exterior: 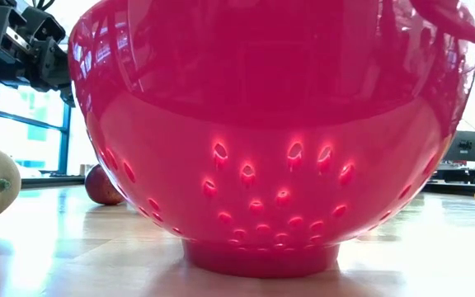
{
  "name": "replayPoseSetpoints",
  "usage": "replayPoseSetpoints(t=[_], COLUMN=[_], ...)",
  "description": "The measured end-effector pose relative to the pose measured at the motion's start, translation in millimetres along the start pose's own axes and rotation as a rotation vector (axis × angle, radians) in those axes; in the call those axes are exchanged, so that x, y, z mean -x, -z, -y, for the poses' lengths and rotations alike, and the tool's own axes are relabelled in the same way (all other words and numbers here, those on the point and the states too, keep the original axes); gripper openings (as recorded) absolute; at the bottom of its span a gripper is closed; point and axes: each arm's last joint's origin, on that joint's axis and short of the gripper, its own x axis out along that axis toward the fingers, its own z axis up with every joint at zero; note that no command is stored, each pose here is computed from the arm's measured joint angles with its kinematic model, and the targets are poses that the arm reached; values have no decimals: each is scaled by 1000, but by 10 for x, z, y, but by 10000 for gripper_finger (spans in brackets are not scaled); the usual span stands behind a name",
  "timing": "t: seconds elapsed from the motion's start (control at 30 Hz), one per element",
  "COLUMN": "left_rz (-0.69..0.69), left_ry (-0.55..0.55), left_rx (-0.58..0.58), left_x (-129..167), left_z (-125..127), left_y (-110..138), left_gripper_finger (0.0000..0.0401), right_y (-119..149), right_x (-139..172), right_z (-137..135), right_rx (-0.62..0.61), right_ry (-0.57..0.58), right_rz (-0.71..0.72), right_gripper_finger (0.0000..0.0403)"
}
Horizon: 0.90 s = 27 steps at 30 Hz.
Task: Pick & Place Fruit
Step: Put the colander on the shelf
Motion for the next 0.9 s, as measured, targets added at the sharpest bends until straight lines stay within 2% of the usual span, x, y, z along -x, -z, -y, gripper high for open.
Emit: replayPoseSetpoints(t=[0.23,0.4,0.63,0.73,0.9], left_rz=[0,0,0,0,0], left_ry=[-1,-1,-1,-1,-1], left_rx=[0,0,0,0,0], left_x=[0,0,0,0,0], left_z=[0,0,0,0,0], left_y=[0,0,0,0,0], left_gripper_finger=[0,0,0,0,0], right_y=[3,-66,-175,-178,-172], right_x=[-138,-215,-264,-265,-268], right_z=[41,38,70,75,104], right_rx=[-48,15,-6,41,8], right_ry=[34,15,3,5,22], right_rz=[-131,-137,-198,-193,-240], right_gripper_finger=[2,2,6,26,97])
